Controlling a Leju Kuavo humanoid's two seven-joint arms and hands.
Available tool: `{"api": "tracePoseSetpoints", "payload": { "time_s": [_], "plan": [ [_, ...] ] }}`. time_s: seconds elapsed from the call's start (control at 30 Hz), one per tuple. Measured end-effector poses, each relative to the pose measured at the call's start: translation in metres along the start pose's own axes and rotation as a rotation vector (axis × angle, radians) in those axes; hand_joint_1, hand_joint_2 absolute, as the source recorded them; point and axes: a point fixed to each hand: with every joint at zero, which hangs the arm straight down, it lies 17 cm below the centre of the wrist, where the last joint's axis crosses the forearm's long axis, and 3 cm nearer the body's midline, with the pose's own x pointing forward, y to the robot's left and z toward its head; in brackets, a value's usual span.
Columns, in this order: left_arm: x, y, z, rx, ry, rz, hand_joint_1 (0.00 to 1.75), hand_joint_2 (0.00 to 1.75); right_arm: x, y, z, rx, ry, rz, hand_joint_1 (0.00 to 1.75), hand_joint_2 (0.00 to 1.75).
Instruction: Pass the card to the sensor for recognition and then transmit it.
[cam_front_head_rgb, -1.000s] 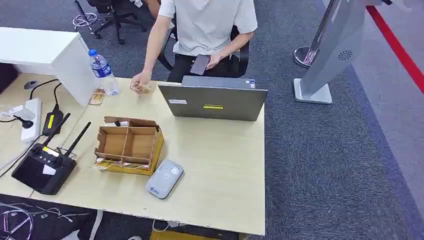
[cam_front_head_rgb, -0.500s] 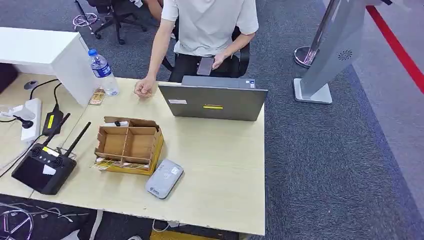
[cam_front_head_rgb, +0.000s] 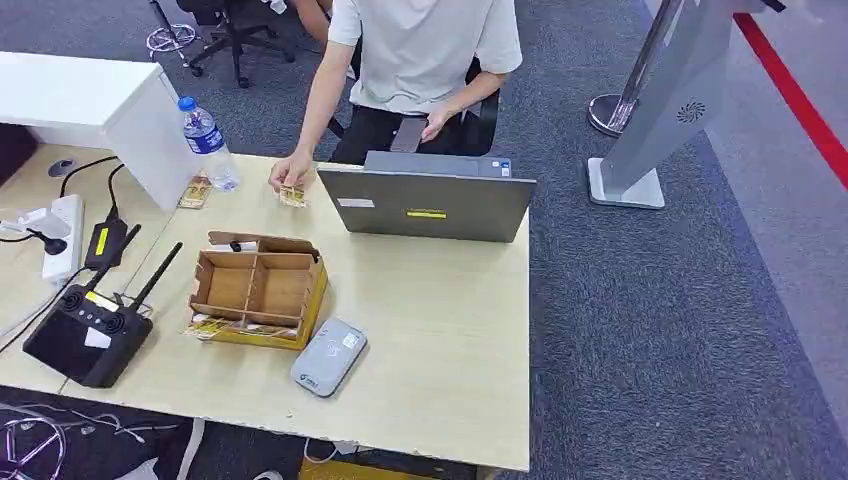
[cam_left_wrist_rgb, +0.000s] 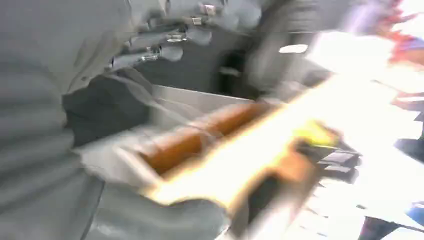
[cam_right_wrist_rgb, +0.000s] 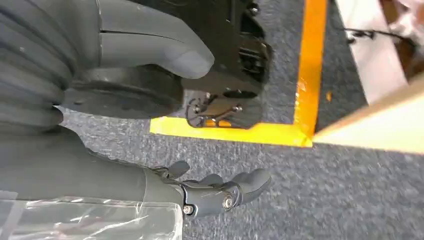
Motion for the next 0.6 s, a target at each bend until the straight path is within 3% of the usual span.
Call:
{"api": "tracePoseSetpoints", "payload": {
  "time_s": [0.1,0.3,0.37,0.5,0.6],
  "plan": [
    [0.046,-0.06,-0.012,-0.13,-0.142,0.017,0.0,1.75,-0.001,0.001,0.0,-0.003,0.005,-0.014,0.0,1.75],
    [0.113,-0.183,0.016,-0.398,-0.387,-0.126,0.0,1.75,-0.001,0.003,0.001,-0.001,0.009,-0.015,0.0,1.75],
    [0.136,-0.227,0.028,-0.477,-0.51,-0.28,0.0,1.75,-0.002,0.004,0.001,0.002,0.01,-0.007,0.0,1.75],
    [0.174,-0.293,0.047,-0.48,-0.815,-0.622,0.0,1.75,-0.003,0.006,0.001,0.009,0.016,0.016,0.0,1.75],
    [0.175,-0.342,0.06,-0.493,-1.038,-0.835,0.0,1.75,-0.002,0.01,0.001,0.018,0.02,0.025,0.0,1.75]
  ]
}}
